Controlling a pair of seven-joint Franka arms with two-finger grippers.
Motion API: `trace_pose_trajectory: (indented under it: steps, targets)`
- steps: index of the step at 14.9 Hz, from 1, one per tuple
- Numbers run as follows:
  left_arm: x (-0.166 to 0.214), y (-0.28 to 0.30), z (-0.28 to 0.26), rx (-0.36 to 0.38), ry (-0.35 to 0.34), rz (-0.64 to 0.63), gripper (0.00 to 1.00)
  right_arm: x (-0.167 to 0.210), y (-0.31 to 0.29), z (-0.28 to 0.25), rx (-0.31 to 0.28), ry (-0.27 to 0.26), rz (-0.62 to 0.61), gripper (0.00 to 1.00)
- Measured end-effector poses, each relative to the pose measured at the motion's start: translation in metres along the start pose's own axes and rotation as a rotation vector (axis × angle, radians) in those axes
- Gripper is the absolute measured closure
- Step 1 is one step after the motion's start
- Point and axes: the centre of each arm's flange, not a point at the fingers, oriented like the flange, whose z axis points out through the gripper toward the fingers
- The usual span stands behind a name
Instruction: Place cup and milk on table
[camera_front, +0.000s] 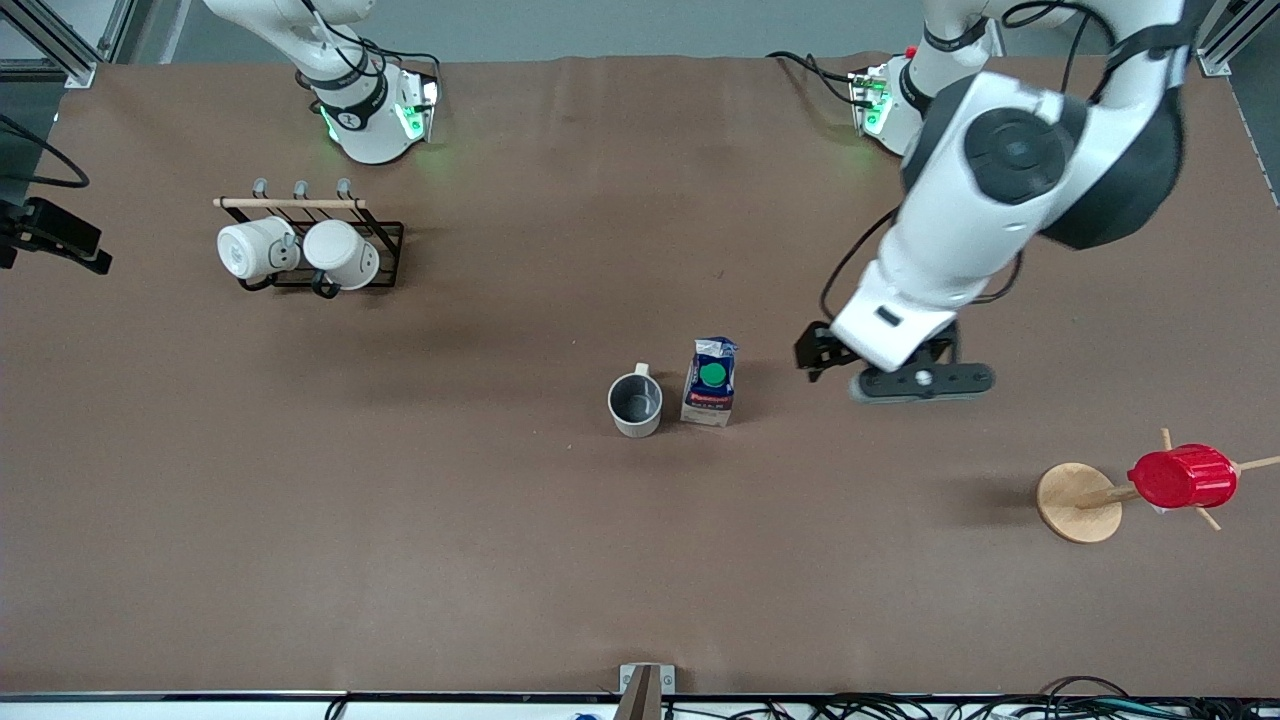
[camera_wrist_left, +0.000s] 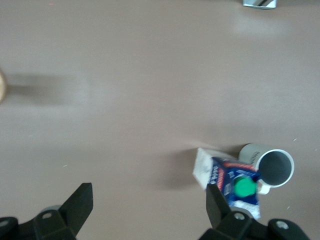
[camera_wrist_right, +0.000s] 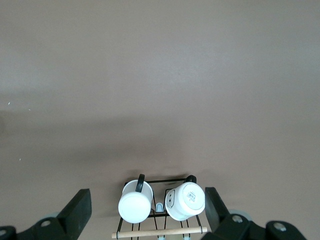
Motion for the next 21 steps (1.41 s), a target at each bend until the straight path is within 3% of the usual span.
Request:
trace_pose_trajectory:
  steps: [10,21]
  targets:
    - [-0.007,-0.123,-0.060,0.049,-0.091,0.015,0.00,0.000,0.000,0.000,0.001,0.000,0.000,0.00]
    - [-0.025,-0.166,-0.076,0.063,-0.105,0.019,0.01,0.000,0.000,0.000,0.001,0.000,-0.001,0.00]
